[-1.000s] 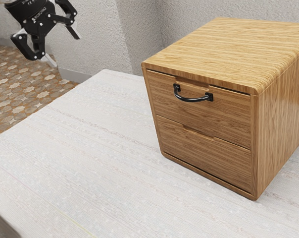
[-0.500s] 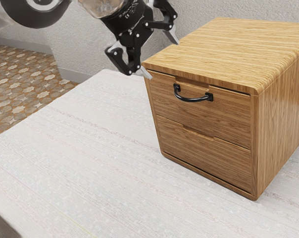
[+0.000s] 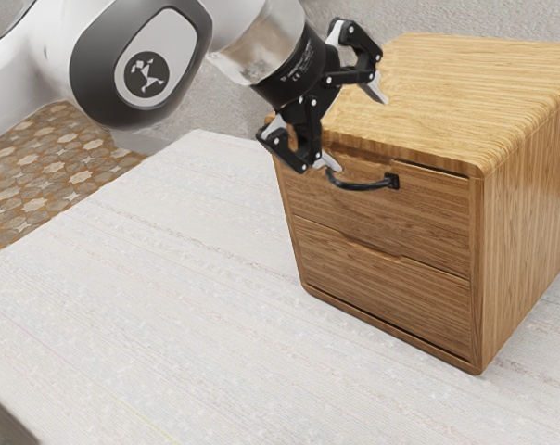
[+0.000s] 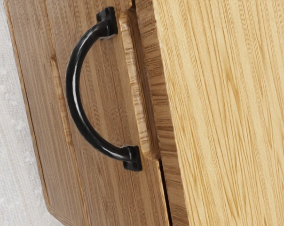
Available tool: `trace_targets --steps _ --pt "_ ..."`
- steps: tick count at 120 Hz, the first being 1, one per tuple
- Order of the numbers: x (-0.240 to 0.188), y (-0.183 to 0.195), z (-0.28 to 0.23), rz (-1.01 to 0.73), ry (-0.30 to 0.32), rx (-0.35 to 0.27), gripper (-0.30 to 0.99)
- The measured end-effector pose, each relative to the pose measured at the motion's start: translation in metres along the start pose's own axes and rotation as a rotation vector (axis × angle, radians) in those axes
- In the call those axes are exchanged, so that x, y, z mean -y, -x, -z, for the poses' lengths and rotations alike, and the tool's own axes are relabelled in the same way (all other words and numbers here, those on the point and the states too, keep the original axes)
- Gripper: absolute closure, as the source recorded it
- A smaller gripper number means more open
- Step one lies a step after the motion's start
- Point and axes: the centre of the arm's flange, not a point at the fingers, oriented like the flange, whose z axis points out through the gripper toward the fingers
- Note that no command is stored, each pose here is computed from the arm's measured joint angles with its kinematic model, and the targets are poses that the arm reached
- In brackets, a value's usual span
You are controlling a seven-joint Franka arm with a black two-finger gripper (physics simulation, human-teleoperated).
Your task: Pull the drawer handle with one arm to open the drawer
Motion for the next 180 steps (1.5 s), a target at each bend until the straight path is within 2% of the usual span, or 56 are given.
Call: trace_targets --steps 16,23,29,34,41,54,64,80,91,122,142,180 --pt "0.013 -0.115 0.005 0.157 -0.005 -0.136 0.07" --pt "0.023 -0.164 0.023 0.221 -0.002 -0.208 0.07" --pt "0.030 -0.194 0.050 0.261 0.018 -0.265 0.07" --pt "0.033 -0.204 0.060 0.271 0.021 -0.293 0.08" --pt "0.033 -0.190 0.055 0.247 -0.003 -0.287 0.08" --pt "0.028 -0.127 0.022 0.151 -0.080 -0.217 0.08" --pt "0.027 -0.102 0.016 0.117 -0.100 -0.183 0.08" --pt "0.032 -0.126 0.023 0.162 -0.104 -0.201 0.08" --pt "0.036 -0.142 0.021 0.190 -0.107 -0.215 0.13" --pt "0.033 -0.125 0.003 0.173 -0.104 -0.195 0.26" --pt "0.025 -0.116 -0.002 0.210 -0.067 -0.145 0.29" --pt "0.020 -0.107 -0.022 0.280 -0.042 -0.068 0.31"
